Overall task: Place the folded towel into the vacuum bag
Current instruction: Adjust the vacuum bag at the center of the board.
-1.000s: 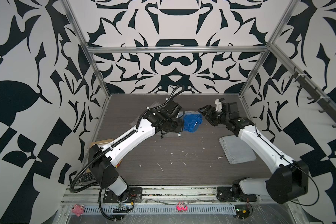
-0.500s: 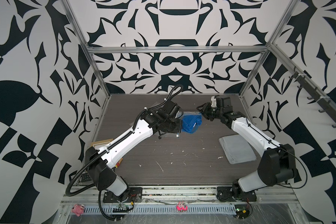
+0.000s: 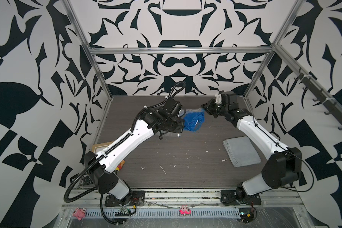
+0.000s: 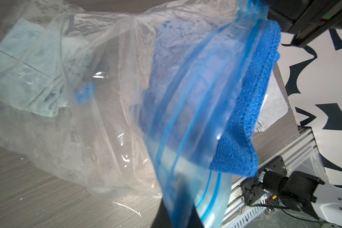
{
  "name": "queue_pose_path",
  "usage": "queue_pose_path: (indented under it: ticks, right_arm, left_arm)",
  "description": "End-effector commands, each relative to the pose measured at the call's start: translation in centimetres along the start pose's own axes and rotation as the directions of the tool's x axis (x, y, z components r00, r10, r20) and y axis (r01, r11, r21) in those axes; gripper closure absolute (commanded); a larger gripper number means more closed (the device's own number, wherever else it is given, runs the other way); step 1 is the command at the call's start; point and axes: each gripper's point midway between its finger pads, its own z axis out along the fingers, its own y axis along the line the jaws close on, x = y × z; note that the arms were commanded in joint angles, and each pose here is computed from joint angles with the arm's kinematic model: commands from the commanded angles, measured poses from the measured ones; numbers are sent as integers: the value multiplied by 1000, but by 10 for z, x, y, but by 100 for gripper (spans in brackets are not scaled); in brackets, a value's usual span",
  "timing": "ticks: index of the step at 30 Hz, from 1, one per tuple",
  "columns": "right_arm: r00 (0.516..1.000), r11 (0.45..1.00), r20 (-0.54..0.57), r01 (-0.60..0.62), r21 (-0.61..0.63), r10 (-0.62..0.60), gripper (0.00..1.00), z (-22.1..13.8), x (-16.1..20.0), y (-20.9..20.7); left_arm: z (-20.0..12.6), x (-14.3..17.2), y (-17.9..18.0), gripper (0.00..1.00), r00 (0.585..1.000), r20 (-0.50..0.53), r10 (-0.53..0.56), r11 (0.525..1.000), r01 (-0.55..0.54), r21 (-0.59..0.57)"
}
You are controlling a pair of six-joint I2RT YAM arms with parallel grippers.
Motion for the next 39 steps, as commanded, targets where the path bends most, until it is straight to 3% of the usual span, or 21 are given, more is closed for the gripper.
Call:
queue_pose_path:
  ticks: [1,12,20,28,35,39]
  right_arm:
    - [996,995,61,62,-81,-57,100,-24,-19,43]
    - [993,988,101,80,-130,-67,100,-48,-36,85]
    - [993,986,92,83,-146,-70,100,-46,-36,91]
    - [991,977,98,105,-186,-88,100,-47,-41,105]
    - [991,974,93,110,-199,-93,100,-48,-39,107]
    - [991,972,93,112,-208,-94,100,-47,-43,113]
  left_arm:
    - [-26,0,7,100,999,7,51,998,-50,-43]
    - [-59,-12,8,100,995,37,90,993,-87,-79]
    - [-67,-23,7,100,990,58,127,988,-121,-99]
    - [-69,-35,26,100,977,77,198,959,-177,-219]
    - [-66,-33,24,100,977,75,201,962,-183,-205]
    - [-75,-42,28,100,961,100,258,942,-227,-246]
